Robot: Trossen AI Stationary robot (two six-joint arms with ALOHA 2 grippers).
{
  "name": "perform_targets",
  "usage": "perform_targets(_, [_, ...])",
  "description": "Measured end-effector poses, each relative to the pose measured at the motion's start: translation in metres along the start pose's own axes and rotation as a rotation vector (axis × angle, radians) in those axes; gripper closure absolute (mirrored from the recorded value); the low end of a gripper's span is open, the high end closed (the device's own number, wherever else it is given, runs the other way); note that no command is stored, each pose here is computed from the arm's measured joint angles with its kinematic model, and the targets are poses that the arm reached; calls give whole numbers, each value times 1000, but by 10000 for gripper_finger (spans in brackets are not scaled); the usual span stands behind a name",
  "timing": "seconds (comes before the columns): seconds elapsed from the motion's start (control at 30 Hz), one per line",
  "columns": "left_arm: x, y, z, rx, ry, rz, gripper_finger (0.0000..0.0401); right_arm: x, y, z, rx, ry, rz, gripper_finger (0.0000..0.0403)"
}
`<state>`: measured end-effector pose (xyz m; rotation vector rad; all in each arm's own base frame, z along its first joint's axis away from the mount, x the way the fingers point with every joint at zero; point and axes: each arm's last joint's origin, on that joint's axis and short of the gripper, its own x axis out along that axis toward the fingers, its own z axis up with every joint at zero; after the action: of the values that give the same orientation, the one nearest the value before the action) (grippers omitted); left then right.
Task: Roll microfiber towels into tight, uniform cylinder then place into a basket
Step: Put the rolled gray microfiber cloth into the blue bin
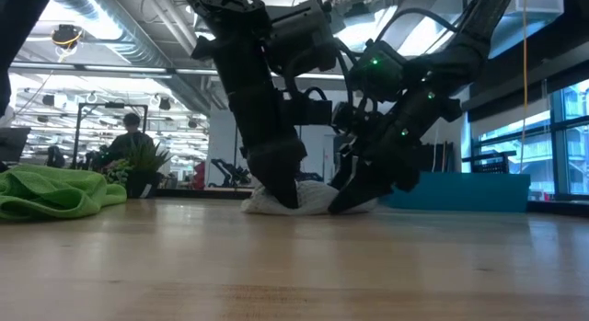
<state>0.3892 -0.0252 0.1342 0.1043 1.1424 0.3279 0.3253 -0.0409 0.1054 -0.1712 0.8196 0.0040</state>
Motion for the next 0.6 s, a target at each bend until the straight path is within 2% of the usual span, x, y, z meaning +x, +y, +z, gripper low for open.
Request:
perform_targets(0.13, [-2, -2, -1, 5, 33, -85, 276, 0, 1, -1, 1, 13, 9, 188])
perform_targets(0.3, [-3, -3, -5, 19, 68, -106, 276, 0, 1, -2, 8, 29, 26, 271])
perform_targets(0.4, [-3, -4, -7, 26, 96, -124, 276, -1, 3, -2, 15, 20, 89, 314])
perform_targets(0.5, [-4, -5, -8, 28, 108, -156, 276, -1, 5, -2, 36, 12, 143, 350])
perform_targets(0.6, [-11, -3, -7, 24, 100, -179, 276, -1, 5, -2, 37, 10, 159, 352])
